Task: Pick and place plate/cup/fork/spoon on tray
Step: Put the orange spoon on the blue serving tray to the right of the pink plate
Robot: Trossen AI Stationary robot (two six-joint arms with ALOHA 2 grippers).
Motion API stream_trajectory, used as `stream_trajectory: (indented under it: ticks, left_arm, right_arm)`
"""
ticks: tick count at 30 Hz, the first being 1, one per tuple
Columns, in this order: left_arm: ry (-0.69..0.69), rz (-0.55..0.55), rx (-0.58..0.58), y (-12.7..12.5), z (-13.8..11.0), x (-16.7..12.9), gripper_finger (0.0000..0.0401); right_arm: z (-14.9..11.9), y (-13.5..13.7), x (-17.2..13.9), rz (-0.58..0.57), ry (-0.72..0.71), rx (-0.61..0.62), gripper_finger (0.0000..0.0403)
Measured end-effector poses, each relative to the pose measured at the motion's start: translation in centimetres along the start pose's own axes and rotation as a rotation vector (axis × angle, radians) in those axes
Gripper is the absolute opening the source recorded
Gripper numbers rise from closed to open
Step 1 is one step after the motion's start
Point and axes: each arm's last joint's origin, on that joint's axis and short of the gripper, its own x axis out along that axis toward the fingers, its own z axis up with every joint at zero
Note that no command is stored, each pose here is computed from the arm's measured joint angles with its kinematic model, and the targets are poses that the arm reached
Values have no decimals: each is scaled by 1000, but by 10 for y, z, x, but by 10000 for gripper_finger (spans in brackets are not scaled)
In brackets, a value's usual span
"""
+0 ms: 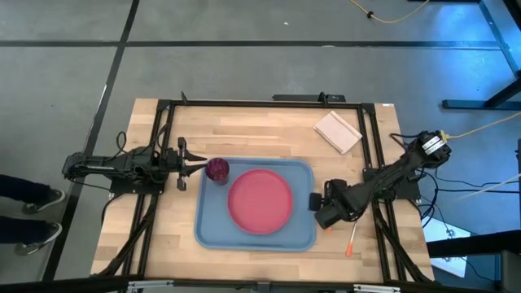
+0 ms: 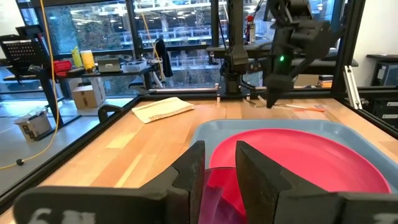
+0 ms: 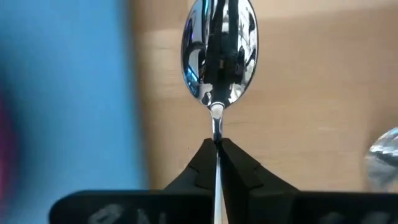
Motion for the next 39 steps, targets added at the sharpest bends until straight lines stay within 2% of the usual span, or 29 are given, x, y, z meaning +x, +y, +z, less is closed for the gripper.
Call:
stream_trajectory:
  ticks: [6,11,21,39]
  left_arm:
    - [0,0,0,0,0,0,82]
    - [0,0,0,0,0,0,82]
    - [0,0,0,0,0,0,82]
    - [0,-1,0,0,0,0,82]
  right_arm:
    - [3,25,-25,146,-75,-93,10]
    - [15,45,-17,196,-57,-126,10]
    - [16,68,23,109,50,-114,11]
    - [14,70,27,114,57,-136,20]
